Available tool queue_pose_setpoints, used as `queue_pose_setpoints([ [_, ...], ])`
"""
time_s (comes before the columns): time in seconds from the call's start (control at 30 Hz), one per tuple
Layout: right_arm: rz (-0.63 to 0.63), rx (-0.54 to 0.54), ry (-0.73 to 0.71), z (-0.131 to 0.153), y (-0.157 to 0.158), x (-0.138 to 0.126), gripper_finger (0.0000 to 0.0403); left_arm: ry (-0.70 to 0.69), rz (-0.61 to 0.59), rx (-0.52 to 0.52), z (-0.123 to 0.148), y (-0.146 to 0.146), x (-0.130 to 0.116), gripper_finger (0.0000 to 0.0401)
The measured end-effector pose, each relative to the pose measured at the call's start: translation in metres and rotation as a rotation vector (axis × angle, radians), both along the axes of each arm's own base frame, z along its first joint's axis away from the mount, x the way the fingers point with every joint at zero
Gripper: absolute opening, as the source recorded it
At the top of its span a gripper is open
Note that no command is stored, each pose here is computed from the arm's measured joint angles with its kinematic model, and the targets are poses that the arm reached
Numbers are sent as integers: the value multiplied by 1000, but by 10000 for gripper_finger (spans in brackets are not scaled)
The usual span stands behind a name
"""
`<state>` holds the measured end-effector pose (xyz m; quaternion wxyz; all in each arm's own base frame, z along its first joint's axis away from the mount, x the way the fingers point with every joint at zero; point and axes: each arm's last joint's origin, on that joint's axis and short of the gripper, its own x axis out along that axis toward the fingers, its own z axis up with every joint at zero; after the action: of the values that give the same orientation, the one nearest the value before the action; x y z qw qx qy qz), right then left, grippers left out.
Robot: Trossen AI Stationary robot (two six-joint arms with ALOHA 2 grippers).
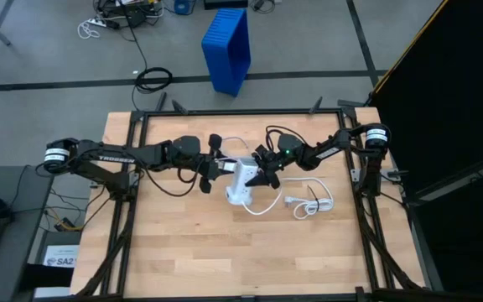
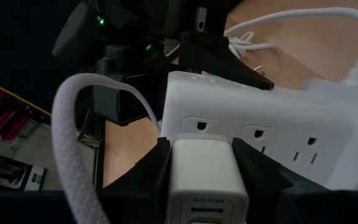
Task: Plug in charger
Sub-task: Insert the white charger adapter into the white outlet extension
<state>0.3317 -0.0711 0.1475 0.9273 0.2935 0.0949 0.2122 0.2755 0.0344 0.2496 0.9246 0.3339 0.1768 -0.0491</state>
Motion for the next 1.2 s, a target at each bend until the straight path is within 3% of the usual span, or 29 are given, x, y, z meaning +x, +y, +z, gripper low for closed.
queue_pose_setpoints([
  [0.4,-50,12,75,3,0,13,261,41,26,6,-4,1,-2,120],
  [1.2,-34,-49,48,4,-1,15,261,76,-53,-43,-7,-2,-3,120],
])
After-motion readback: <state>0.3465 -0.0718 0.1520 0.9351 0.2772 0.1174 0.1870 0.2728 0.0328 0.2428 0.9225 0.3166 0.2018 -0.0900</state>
